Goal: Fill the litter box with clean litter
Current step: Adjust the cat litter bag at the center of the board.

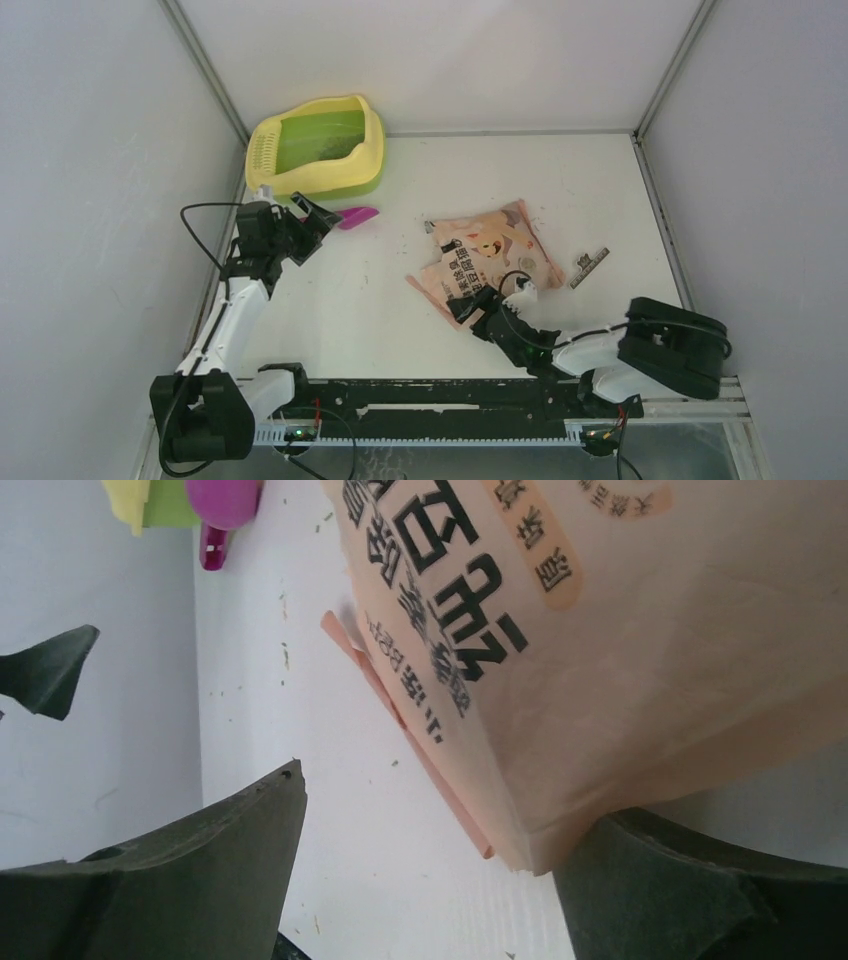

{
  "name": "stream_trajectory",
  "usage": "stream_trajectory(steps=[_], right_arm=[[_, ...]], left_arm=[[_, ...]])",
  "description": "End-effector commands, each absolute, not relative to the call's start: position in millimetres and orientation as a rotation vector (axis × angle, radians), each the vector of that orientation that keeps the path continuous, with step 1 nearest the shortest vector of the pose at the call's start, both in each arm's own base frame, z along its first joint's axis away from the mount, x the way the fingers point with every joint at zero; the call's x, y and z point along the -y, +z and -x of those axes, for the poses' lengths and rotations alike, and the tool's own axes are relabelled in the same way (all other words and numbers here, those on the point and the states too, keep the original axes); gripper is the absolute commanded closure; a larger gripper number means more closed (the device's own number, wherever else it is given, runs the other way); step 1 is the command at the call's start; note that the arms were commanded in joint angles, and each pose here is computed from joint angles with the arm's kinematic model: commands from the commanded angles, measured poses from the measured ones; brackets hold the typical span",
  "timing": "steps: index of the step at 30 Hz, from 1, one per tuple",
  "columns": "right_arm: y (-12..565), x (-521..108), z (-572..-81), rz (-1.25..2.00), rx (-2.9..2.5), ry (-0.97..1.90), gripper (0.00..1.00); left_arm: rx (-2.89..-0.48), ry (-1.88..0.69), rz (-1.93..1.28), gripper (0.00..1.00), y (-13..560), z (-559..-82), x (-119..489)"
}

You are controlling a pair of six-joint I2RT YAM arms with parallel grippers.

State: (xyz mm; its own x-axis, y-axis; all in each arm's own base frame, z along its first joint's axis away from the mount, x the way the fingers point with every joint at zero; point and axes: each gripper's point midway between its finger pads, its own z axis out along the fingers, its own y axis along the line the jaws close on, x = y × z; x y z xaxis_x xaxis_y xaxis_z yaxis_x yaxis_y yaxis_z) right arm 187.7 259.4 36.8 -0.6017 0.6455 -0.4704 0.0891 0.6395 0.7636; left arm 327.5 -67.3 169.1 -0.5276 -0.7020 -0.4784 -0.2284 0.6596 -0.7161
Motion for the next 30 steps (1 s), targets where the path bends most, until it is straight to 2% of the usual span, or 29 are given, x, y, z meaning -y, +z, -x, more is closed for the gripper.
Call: stream_trajectory(steps=[1, 7, 12, 23, 25, 27, 30], right_arm=[[45.2, -271.1, -196.0, -0.642, -1.998, 1.05, 0.11], [71.2, -258.0, -193.9, -0.633, -1.941, 1.064, 0.27], [113.9, -239.1, -201.6, -0.615, -1.859, 1.065, 0.45], [145.9, -222.3, -220.8, -0.667, -1.845, 1.2, 0.76], [151.3, -223.3, -221.2, -0.659, -1.846, 1.209, 0.79], [156.6, -225.0, -221.8, -0.647, -1.841, 1.224, 0.86], [161.6, -228.7, -221.4, -0.651, -1.835, 1.267, 0.88]], left_arm=[[-2.065, -0.761, 0.656, 0.0, 177.4, -320.7, 71.4], [-2.058, -0.759, 0.65, 0.0, 177.6, -314.1, 72.3], [-2.059, -0.77, 0.636, 0.0, 180.1, -313.6, 76.2], [-2.075, -0.808, 0.586, 0.0, 185.8, -319.0, 94.5], [-2.077, -0.818, 0.573, 0.0, 186.8, -318.2, 100.6], [-2.083, -0.833, 0.554, 0.0, 187.9, -315.6, 109.6], [-2.084, -0.876, 0.528, 0.0, 188.4, -306.2, 127.5]])
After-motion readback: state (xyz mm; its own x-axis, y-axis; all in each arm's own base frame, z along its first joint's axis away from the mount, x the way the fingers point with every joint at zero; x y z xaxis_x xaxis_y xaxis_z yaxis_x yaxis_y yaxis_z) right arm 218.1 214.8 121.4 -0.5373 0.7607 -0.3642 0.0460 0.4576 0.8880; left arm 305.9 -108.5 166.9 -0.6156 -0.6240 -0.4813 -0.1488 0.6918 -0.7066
